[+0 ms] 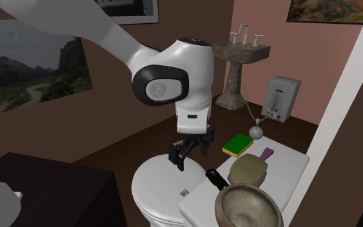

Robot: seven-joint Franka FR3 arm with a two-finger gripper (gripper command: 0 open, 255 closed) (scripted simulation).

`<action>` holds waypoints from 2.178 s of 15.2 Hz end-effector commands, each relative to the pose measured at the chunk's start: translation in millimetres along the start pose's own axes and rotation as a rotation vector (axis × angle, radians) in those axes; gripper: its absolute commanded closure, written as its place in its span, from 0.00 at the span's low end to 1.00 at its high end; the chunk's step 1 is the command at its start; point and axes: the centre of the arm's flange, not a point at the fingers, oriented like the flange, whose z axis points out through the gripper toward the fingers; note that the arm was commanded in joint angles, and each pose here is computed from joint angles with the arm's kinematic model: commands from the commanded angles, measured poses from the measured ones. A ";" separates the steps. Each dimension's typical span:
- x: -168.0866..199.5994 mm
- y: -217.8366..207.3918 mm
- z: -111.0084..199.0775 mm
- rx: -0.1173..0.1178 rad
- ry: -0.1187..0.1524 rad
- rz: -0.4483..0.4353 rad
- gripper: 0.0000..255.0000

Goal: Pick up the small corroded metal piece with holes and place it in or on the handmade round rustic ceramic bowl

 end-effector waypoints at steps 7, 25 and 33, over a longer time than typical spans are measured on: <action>33.2 -68.9 67.9 0.034 -0.013 0.137 0.00; 37.6 -79.2 115.9 0.038 -0.014 0.154 1.00; 38.5 -78.7 116.6 0.038 -0.014 0.153 1.00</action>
